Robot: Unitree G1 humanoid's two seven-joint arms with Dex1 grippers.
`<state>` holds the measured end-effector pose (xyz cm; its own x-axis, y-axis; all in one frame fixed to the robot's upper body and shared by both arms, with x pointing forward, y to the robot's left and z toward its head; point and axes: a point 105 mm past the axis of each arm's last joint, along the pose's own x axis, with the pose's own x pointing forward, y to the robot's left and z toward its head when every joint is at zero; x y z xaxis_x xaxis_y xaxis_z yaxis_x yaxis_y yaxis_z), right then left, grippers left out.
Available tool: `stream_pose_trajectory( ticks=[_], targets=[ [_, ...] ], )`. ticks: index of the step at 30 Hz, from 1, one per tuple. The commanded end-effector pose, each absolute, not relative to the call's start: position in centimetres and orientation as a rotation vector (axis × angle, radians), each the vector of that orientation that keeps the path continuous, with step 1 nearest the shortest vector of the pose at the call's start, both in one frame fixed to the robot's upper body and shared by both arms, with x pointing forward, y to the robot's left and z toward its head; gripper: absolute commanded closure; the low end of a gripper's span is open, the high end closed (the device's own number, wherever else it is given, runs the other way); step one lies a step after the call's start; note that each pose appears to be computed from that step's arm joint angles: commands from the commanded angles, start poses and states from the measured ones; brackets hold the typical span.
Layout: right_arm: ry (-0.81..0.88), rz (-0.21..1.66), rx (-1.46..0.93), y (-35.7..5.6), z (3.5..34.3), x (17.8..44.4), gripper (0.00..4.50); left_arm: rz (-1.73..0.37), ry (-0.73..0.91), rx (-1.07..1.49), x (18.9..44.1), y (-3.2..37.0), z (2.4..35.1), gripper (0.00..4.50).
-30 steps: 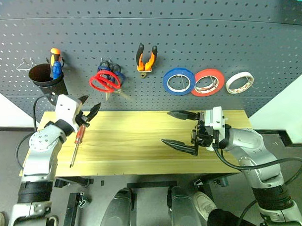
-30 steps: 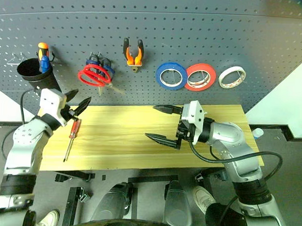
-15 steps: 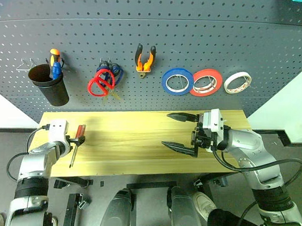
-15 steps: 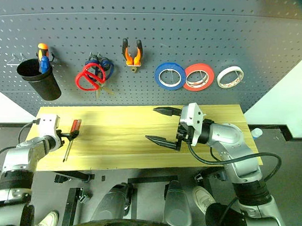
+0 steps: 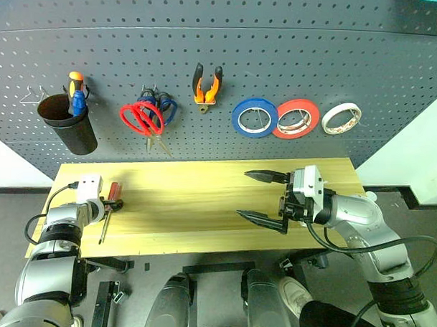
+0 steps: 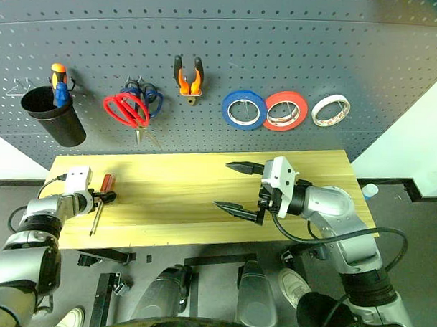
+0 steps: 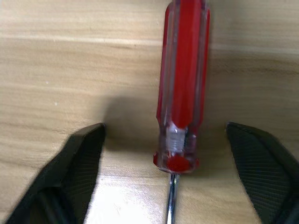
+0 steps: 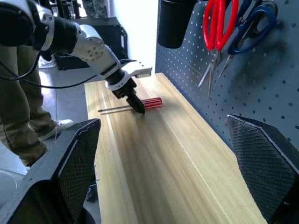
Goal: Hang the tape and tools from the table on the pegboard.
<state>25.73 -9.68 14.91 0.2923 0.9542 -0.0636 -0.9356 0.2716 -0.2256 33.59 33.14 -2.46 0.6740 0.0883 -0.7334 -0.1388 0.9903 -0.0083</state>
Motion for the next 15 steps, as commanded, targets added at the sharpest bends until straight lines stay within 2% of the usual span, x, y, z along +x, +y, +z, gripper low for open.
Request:
stream_pose_trajectory(
  ticks=[1, 7, 8, 15],
  targets=[
    [-0.133, 1.263, -0.271, -10.0, 16.0, 25.4, 0.00, 0.141, 0.832, -0.061, 33.3, 33.7, -2.5, 1.56],
    [-0.108, 1.269, -0.285, -10.1, 15.4, 25.3, 0.00, 0.130, 0.838, -0.074, 33.2, 33.5, -2.8, 3.58],
    [-0.106, 1.272, -0.286, -10.1, 15.4, 25.3, 0.00, 0.128, 0.838, -0.076, 33.2, 33.5, -2.8, 3.74],
    [-0.111, 1.274, -0.313, -10.2, 15.3, 25.6, 0.00, 0.037, 0.748, -0.052, 33.3, 33.4, -1.4, 3.74]
  ],
)
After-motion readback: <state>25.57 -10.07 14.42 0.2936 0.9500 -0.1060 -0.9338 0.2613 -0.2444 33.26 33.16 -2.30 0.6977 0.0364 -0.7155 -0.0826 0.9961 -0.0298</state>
